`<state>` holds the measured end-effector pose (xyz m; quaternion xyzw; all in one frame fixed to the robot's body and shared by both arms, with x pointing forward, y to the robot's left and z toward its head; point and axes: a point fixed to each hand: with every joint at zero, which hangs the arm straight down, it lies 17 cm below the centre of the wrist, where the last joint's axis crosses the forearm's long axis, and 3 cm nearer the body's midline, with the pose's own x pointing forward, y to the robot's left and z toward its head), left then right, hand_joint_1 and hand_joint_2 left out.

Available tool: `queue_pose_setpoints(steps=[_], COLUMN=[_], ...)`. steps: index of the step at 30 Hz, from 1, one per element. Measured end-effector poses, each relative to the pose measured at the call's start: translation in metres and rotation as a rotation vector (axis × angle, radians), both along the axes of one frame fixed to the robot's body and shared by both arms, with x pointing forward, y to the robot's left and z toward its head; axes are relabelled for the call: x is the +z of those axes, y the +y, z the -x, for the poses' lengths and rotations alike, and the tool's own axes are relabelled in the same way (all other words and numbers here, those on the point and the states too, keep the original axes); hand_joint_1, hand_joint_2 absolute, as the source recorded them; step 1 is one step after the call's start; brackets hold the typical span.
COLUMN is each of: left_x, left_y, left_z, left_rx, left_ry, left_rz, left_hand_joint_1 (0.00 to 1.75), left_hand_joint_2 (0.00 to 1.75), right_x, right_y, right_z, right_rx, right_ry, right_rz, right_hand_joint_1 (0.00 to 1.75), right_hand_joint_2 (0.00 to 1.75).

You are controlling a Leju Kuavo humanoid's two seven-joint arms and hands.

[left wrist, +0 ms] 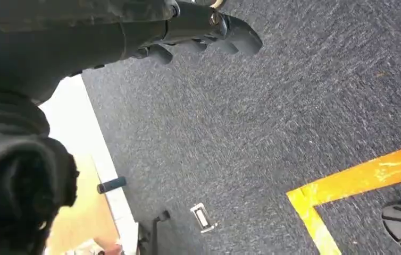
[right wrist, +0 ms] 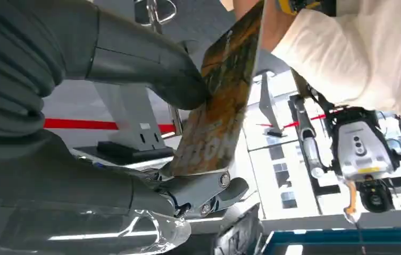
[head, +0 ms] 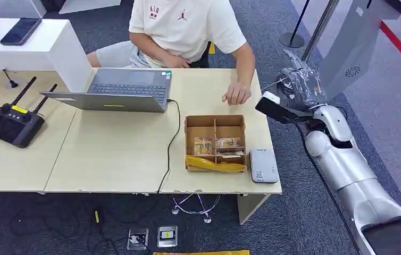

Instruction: Pass the card to the sensor for recognition and then transmit it.

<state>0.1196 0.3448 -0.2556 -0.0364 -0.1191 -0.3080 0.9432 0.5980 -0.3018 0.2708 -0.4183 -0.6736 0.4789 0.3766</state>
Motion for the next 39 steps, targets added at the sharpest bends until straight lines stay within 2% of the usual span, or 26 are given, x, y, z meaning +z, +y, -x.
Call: queue_pose_setpoints(steps=[6, 18, 28, 39], left_x=[0.0, 0.0, 0.001, 0.0], left_y=[-0.001, 0.001, 0.0, 0.0], left_z=[-0.002, -0.002, -0.003, -0.002], left_rx=[0.019, 0.031, 0.035, 0.022], left_ry=[-0.003, -0.001, -0.002, -0.001], left_rz=[0.007, 0.005, 0.007, 0.003], left_hand_joint_1=[0.0, 0.0, 0.0, 0.0], left_hand_joint_2=[0.0, 0.0, 0.0, 0.0], right_x=[-0.036, -0.119, -0.165, -0.187], right_y=[-0.024, -0.086, -0.097, -0.084], right_z=[0.009, 0.048, 0.072, 0.088], right_rx=[-0.034, -0.13, -0.147, -0.13], right_ry=[0.086, 0.265, 0.37, 0.414], right_rz=[0.027, 0.071, 0.101, 0.116], right_hand_joint_1=[1.75, 1.75, 1.75, 1.75], right_hand_joint_2=[1.75, 1.75, 1.75, 1.75])
